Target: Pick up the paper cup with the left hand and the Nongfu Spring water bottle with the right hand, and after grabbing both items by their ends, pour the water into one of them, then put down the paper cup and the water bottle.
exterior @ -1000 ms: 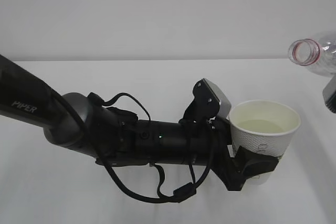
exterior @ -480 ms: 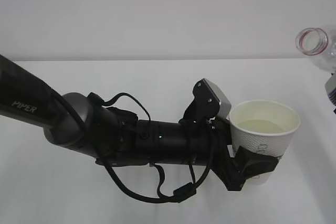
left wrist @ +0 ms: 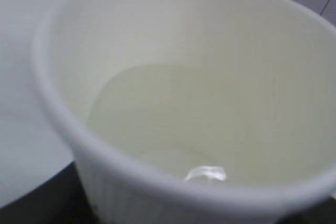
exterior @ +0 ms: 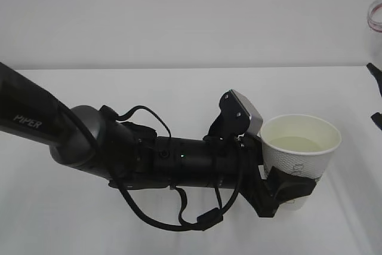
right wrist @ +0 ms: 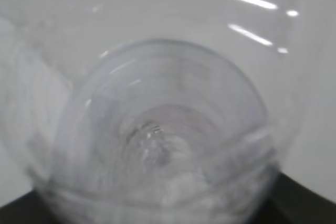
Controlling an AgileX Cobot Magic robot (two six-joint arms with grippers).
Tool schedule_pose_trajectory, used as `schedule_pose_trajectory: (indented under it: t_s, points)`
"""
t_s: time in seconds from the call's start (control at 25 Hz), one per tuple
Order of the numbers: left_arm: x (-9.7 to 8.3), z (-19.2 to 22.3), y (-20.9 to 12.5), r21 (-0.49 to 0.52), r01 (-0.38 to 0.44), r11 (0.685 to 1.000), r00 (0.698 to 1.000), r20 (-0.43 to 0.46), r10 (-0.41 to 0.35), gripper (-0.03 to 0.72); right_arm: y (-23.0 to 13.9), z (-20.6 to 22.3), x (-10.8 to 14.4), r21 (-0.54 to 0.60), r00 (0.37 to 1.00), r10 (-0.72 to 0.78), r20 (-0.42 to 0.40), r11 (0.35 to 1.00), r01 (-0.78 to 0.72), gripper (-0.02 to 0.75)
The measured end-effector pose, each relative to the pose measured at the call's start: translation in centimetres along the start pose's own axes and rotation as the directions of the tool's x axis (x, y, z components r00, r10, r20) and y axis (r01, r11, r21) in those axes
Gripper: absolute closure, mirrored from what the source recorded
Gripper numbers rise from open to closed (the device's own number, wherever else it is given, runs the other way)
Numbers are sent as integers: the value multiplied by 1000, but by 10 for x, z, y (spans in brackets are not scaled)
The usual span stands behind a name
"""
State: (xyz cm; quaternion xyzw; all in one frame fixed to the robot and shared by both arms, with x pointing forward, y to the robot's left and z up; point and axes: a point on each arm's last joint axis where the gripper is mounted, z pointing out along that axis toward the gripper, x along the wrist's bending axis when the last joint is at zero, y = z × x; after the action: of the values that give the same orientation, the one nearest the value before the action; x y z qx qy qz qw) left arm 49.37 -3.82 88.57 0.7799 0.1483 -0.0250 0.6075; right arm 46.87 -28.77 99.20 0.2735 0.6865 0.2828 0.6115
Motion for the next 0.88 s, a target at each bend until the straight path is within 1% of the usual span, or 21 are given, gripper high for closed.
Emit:
schedule_pose_trajectory:
  t_s: [0.2,0.36,0.44,0.68,0.88]
  points:
    - [0,0,0,0,0,1000,1000,0,0,179,0,0,0,0,990,139,0,990,-139,277]
    - [0,0,0,3,0,1000,1000,-2,0,179,0,0,0,0,953,301,0,953,-301,277]
    - [0,0,0,3,0,1000,1000,-2,0,179,0,0,0,0,935,355,0,935,-355,277]
    - [1,0,-1,15,0,1000,1000,-12,0,179,0,0,0,0,917,399,0,917,-399,277]
    - [1,0,-2,18,0,1000,1000,-14,0,179,-8,6,6,32,881,472,3,881,-472,277]
